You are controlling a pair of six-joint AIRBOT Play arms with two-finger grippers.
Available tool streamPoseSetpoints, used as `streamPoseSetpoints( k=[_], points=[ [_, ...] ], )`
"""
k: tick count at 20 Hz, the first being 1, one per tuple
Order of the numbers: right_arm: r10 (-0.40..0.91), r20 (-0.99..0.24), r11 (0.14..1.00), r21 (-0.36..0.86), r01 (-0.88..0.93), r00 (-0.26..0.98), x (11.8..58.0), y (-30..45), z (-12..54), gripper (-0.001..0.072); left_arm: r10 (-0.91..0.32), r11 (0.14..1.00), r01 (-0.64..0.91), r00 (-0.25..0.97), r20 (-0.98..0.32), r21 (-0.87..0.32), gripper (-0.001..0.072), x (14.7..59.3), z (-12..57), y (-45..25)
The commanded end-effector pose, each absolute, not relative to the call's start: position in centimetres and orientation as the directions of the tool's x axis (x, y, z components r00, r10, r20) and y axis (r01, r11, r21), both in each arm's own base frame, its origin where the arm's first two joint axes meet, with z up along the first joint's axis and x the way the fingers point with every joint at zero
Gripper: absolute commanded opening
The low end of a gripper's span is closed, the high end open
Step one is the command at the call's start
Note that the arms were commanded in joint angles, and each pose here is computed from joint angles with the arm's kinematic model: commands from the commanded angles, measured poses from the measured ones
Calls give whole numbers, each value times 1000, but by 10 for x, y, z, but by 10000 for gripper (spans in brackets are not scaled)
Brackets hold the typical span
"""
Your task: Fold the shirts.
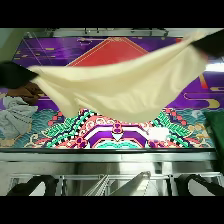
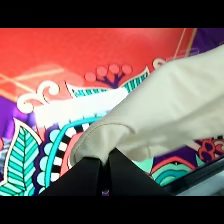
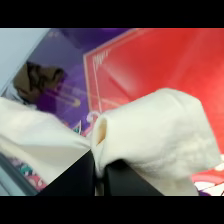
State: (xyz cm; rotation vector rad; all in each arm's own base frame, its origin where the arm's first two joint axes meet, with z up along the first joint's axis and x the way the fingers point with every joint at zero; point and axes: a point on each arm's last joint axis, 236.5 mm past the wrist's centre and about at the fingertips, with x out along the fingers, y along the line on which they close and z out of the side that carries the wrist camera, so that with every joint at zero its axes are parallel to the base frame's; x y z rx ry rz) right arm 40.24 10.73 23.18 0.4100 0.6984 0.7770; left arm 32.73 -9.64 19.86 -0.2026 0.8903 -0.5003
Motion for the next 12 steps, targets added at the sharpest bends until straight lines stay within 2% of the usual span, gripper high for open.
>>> streamPoseSetpoints(
  k=[1, 2, 3, 4, 8, 10, 12],
  points=[
    [733, -581, 677, 674, -294, 355, 430, 118, 89, 37, -492, 871, 221, 399, -774, -439, 29, 358, 81, -95],
    [725, -608, 684, 688, -240, 325, 438, 114, 56, 238, -481, 877, 184, 381, -790, -445, 251, 369, 55, -91],
    [729, -617, 679, 708, -194, 297, 442, 109, 33, 440, -481, 876, 149, 356, -801, -459, 544, 376, 38, -87],
    [736, -621, 670, 725, -158, 271, 443, 102, 18, 452, -486, 872, 117, 324, -812, -475, 713, 382, 26, -81],
    [737, -630, 663, 744, -82, 244, 425, 51, 13, 466, -528, 848, 52, 178, -830, -528, 712, 379, 14, -56],
    [725, -659, 678, 734, -36, 202, 405, 31, 2, 466, -535, 843, 19, 153, -831, -538, 712, 378, 3, -49],
    [742, -652, 658, 753, 20, 155, 383, 36, -16, 466, -536, 840, -14, 136, -833, -543, 711, 377, -17, -49]
  ],
)
